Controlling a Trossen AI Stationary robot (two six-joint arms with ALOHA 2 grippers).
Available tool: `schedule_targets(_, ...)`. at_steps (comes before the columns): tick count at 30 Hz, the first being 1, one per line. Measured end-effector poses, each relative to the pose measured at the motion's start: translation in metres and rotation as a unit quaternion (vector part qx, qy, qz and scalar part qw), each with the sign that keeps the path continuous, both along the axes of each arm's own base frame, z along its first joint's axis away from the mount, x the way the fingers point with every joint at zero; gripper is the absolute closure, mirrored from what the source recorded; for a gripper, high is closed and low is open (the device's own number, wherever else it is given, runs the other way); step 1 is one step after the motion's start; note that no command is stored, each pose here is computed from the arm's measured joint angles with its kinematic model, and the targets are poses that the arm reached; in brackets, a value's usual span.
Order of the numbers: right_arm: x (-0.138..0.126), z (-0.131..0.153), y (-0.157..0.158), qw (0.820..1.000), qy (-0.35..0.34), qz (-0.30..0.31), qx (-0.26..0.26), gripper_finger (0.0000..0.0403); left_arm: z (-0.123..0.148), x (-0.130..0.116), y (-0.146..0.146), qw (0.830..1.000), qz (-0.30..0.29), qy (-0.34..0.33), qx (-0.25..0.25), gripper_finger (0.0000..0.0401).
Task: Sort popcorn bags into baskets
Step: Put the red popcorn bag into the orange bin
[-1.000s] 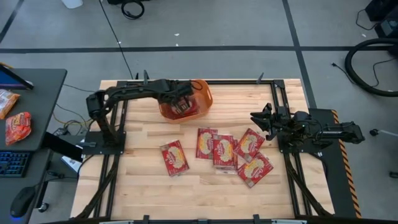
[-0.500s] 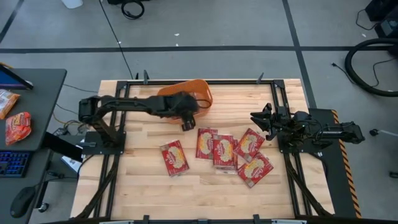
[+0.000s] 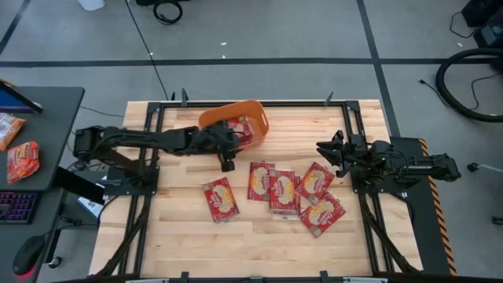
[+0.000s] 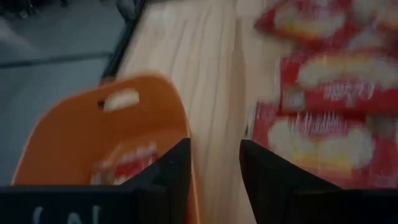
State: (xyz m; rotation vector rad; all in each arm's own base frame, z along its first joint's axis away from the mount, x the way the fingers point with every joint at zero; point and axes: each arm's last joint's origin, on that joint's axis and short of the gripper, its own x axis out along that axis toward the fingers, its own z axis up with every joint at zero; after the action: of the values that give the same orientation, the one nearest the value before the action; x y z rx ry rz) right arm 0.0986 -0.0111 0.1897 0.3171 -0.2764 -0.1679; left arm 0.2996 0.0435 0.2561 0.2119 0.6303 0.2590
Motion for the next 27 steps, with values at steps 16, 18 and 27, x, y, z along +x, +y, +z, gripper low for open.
schedule_targets(16,-0.001,0.004,0.000,1.000,-0.023,-0.008,0.001,0.0282,-0.013,-0.039,-0.037,0.992,-0.100,-0.060,-0.039,0.0260)
schedule_targets(18,-0.003,0.010,-0.001,0.998,-0.057,-0.012,0.008,0.0282,-0.011,-0.046,-0.041,0.991,-0.108,-0.074,-0.038,0.0260)
schedule_targets(27,0.005,0.012,0.001,0.998,-0.056,0.020,0.010,0.0282,-0.015,-0.087,-0.042,0.985,-0.111,-0.124,-0.036,0.0260)
